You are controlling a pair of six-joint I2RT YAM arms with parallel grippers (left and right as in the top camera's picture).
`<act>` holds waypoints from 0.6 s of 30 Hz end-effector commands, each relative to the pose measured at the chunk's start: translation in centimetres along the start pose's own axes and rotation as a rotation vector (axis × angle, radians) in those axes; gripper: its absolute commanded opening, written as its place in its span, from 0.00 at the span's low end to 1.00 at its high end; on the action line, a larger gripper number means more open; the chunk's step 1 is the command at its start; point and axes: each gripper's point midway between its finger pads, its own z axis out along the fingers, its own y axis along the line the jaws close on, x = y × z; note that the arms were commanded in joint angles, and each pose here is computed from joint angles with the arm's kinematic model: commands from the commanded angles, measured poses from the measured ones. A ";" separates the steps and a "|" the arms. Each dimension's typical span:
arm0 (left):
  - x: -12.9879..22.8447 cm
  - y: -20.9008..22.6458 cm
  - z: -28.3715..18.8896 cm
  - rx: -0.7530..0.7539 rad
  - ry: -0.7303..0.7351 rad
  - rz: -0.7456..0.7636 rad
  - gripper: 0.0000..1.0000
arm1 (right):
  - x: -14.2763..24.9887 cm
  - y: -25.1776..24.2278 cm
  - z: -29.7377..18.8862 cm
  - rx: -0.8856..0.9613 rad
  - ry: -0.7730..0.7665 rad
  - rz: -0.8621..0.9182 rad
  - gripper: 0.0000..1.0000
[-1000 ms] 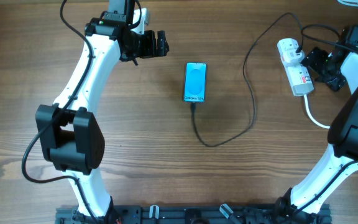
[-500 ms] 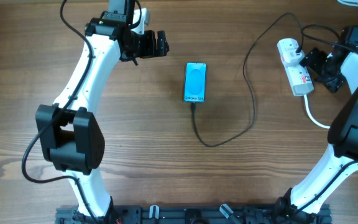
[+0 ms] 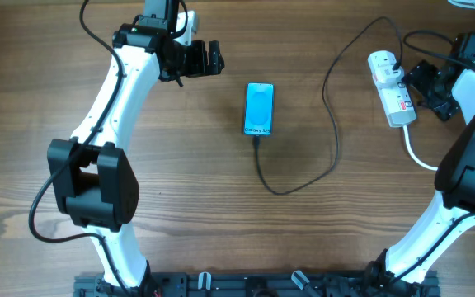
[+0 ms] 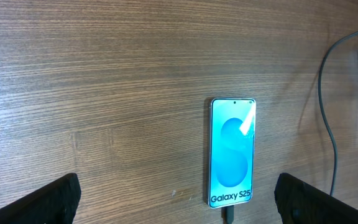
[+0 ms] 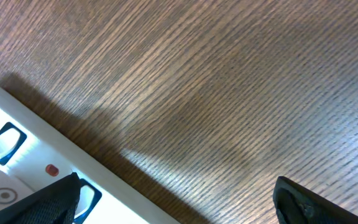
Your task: Plug charger to phone and switch on socket
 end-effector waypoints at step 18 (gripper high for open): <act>0.1 0.1 0.2 -0.009 0.002 0.010 1.00 | 3.2 1.2 2.1 -0.109 0.084 -0.012 1.00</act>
